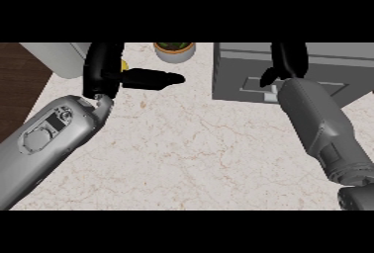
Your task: Pick up the can, place it into the drawer and close the drawer
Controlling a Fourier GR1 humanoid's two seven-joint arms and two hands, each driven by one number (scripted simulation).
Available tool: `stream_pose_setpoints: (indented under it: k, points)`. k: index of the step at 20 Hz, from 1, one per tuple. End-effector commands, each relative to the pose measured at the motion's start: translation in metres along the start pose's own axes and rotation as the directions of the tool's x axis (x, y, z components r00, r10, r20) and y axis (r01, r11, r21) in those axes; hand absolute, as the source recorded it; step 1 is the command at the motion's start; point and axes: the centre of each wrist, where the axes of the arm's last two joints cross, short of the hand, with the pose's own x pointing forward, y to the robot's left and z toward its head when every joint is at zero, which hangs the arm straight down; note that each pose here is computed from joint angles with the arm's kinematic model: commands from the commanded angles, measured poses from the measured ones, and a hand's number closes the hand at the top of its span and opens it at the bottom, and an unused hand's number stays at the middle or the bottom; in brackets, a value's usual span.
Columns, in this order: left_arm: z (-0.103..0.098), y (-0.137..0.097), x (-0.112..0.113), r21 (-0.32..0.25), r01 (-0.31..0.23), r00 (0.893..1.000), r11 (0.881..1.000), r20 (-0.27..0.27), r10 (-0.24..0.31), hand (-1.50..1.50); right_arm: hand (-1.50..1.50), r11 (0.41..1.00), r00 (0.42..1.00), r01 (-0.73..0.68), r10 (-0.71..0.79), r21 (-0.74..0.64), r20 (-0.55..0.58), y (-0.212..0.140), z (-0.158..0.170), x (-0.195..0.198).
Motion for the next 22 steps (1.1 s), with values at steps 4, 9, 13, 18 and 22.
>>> stream_pose_setpoints:
  k: [4, 9, 13, 18, 22]
  points:
    - [0.002, 0.011, -0.003, 0.008, 0.008, 1.000, 1.000, 0.000, -0.008, -1.50, -1.50, 0.965, 0.968, 0.248, -0.245, -0.083, 0.045, -0.009, -0.017, 0.038]
    - [0.008, 0.014, -0.011, 0.014, 0.003, 1.000, 1.000, 0.005, -0.003, -1.50, -1.50, 0.897, 0.903, 0.428, -0.430, -0.110, 0.004, -0.014, -0.024, 0.052]
    - [0.011, 0.021, -0.018, 0.024, 0.008, 1.000, 1.000, -0.007, -0.008, -1.50, -1.50, 0.836, 0.842, 0.537, -0.540, -0.116, 0.007, -0.012, -0.024, 0.061]
    - [0.018, 0.029, -0.033, 0.033, 0.020, 0.999, 0.999, -0.030, -0.019, -1.50, -1.50, 0.670, 0.674, 0.725, -0.738, -0.157, -0.037, -0.018, -0.027, 0.050]
    - [0.010, 0.043, -0.027, 0.049, -0.008, 0.999, 0.999, -0.037, 0.009, -1.50, -1.50, 0.637, 0.639, 0.761, -0.769, -0.125, -0.024, -0.020, -0.031, 0.062]
